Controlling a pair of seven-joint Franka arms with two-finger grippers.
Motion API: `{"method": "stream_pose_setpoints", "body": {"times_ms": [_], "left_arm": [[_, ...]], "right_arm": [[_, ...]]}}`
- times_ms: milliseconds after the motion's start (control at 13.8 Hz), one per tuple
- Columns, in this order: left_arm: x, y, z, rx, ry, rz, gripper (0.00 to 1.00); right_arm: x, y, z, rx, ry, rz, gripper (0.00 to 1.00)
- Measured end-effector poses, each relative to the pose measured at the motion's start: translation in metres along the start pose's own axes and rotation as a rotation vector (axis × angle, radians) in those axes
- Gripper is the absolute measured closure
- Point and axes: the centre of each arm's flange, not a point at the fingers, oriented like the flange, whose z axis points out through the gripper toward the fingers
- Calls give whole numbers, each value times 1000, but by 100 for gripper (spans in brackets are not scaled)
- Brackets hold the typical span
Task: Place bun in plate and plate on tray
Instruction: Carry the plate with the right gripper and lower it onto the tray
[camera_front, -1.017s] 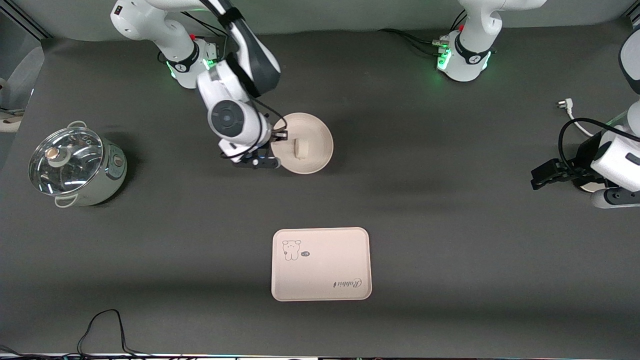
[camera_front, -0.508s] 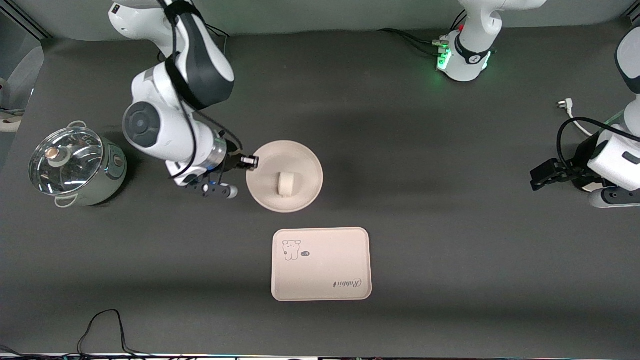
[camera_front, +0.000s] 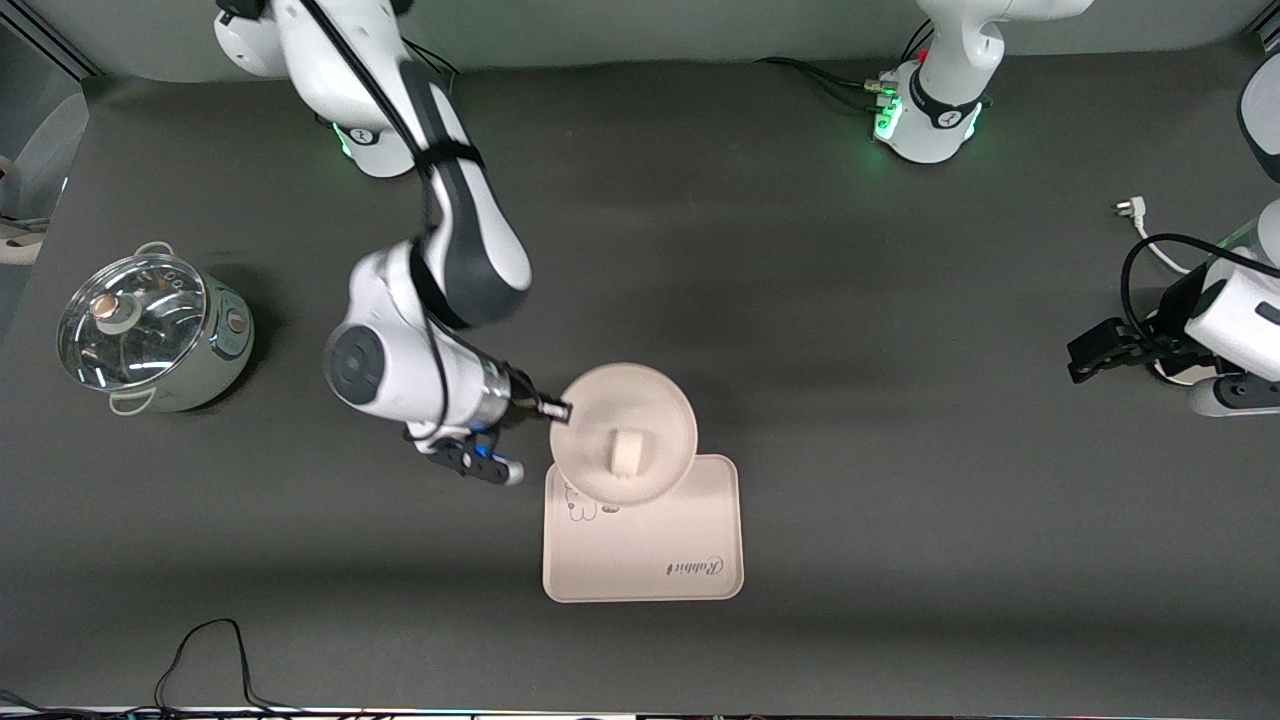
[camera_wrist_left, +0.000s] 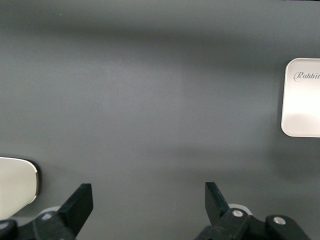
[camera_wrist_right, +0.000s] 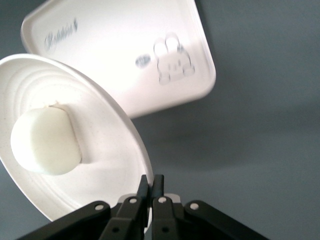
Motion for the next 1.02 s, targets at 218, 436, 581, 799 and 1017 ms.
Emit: {"method": "stream_pose_setpoints", "body": {"times_ms": [218,436,581,799,1017], "left_arm": [[-1,-2,-2,0,2,-2,0],[-5,-5,-3,0,1,-5,0],[-13,-6,-3,-3,11,-5,0],[-26,-9,-1,-9,40,-4,0],[-30,-9,0,-10,41,-3,0]], "right_arm": [[34,8,49,-17,88,18,96],[58,12,76,23,117,32,96],[69,12,95,84,134,60,96],[73,12,115,108,131,80,96],[71,10,125,110,130,93,90]]}}
